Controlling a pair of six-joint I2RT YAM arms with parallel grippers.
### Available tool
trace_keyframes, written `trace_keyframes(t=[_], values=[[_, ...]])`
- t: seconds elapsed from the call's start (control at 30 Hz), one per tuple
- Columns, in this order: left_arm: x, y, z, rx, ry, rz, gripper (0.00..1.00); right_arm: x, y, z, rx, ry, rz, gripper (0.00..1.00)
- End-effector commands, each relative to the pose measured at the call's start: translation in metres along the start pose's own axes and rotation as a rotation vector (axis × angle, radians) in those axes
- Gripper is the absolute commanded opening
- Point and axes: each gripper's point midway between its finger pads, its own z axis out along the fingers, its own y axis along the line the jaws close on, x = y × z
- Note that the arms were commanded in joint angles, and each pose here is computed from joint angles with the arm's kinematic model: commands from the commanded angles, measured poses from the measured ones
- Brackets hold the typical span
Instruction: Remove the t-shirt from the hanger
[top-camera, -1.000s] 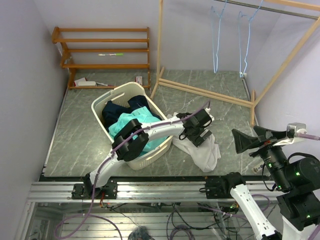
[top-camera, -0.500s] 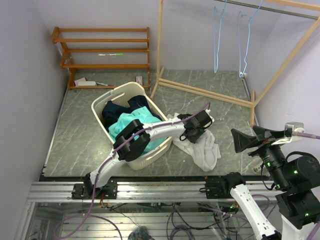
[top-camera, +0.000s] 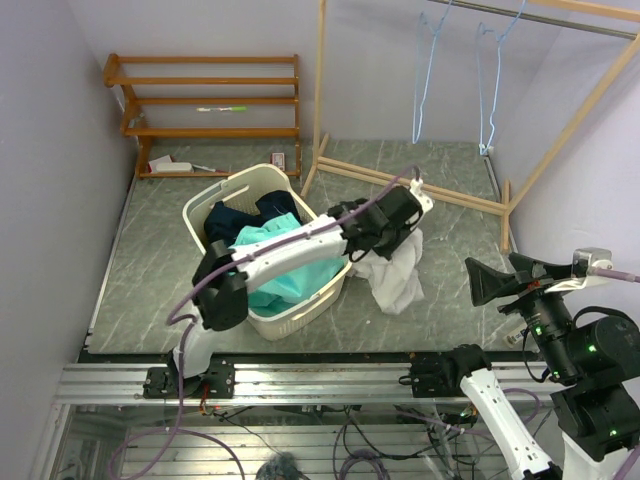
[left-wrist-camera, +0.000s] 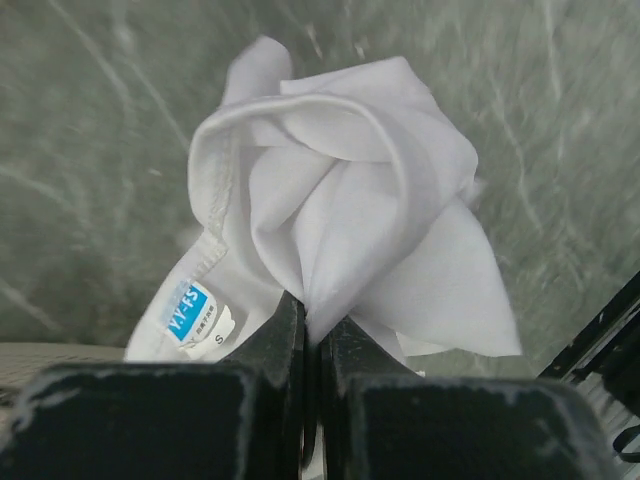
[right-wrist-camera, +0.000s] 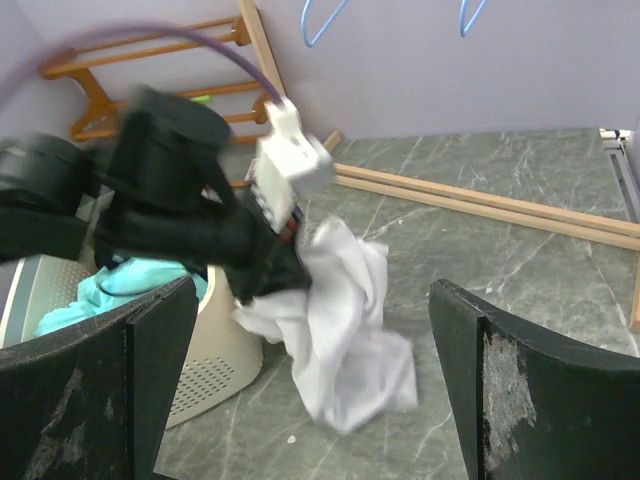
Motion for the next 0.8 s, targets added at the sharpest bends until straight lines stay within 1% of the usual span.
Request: trace_keyframes(t=[0.0,0.13,0.23,0.4,0.57,0.67,0.77], values=[[-0.065,0.032,-0.080,-0.121,-0.192,0.006,0.07,-0.005,-0.002,-0.002,0.013,-0.033,-0.003,1.00],[-0.086,0.066,-0.131,-0.262,-0.269,0.009,0.07,-0.006,-0.004,-0.004,0.021,-0.036,-0.004,1.00],[-0.100,0.092,-0.180,-0.349,-0.351,-0.010,0.07,-0.005,-0.005,-0.004,0.026,-0.036,-0.002,1.00],[-0.106,0.125,-0.249,-0.459,-0.451,-0.050,0.07,-0.004,-0.005,-0.003,0.023,-0.038,0.002,1.00],[-0.093,0.155,-0.306,-0.583,-0.516,-0.092,0.07,-0.002,-0.003,0.000,0.015,-0.029,0.006,1.00],[-0.077,0.168,-0.323,-0.634,-0.516,-0.115,0.07,-0.001,-0.002,0.001,0.012,-0.029,0.013,1.00],[-0.055,0.174,-0.327,-0.649,-0.503,-0.146,0.07,0.001,-0.001,0.004,0.005,-0.026,0.020,1.00]])
